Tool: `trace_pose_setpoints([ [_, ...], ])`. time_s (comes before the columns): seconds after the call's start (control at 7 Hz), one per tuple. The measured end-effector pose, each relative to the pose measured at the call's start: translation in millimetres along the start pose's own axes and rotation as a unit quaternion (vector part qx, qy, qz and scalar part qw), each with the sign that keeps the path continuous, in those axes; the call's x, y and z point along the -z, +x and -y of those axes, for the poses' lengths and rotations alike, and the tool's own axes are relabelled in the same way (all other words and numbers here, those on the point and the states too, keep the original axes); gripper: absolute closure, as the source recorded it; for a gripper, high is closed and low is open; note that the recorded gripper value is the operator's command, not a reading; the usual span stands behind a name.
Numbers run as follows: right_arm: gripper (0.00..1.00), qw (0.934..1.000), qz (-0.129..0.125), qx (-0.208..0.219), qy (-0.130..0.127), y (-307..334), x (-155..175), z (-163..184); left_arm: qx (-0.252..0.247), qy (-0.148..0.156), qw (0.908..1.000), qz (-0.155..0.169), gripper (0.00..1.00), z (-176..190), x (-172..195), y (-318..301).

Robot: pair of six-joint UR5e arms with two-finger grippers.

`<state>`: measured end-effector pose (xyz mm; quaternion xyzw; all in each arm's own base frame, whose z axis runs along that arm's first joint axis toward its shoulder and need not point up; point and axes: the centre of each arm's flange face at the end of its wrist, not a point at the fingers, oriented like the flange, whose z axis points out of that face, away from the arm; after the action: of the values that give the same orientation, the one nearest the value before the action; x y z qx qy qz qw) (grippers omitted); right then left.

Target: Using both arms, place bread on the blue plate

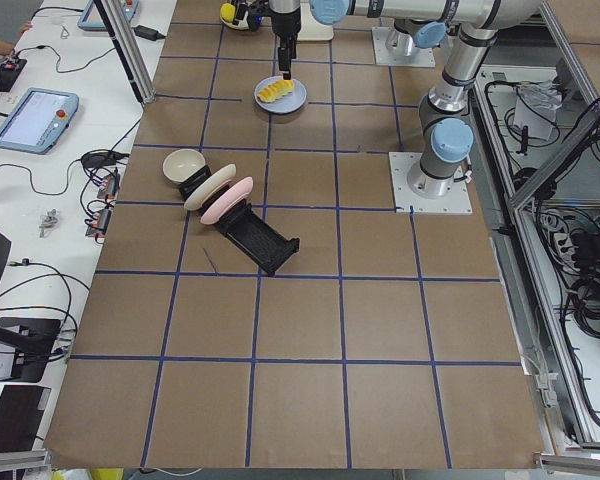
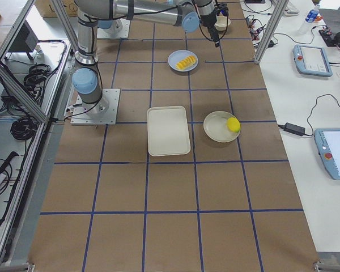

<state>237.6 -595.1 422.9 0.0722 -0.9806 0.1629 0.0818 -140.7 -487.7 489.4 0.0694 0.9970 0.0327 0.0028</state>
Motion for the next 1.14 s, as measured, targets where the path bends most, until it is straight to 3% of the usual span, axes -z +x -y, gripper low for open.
trace_pose_setpoints([
  [0.14,0.00,0.9989,-0.002,-0.005,-0.047,19,23,-15,0.000,0.001,1.0000,0.001,0.00,0,1,0],
  [0.29,0.00,0.9975,0.013,-0.021,-0.067,39,45,-25,0.000,0.001,1.0000,0.000,0.00,0,1,0],
  [0.57,0.00,0.9922,0.083,-0.032,-0.087,76,81,-46,0.000,0.000,1.0000,-0.003,0.00,0,0,1],
  [0.71,0.00,0.9890,0.100,-0.029,-0.105,82,98,-62,0.000,0.000,1.0000,-0.004,0.00,0,0,1],
  [1.0,0.00,0.9852,0.099,-0.028,-0.137,86,118,-93,0.000,-0.001,1.0000,-0.005,0.00,0,-1,1],
  [1.14,0.00,0.9845,0.080,-0.025,-0.154,90,127,-107,-0.001,-0.001,1.0000,-0.005,0.00,0,-1,2],
])
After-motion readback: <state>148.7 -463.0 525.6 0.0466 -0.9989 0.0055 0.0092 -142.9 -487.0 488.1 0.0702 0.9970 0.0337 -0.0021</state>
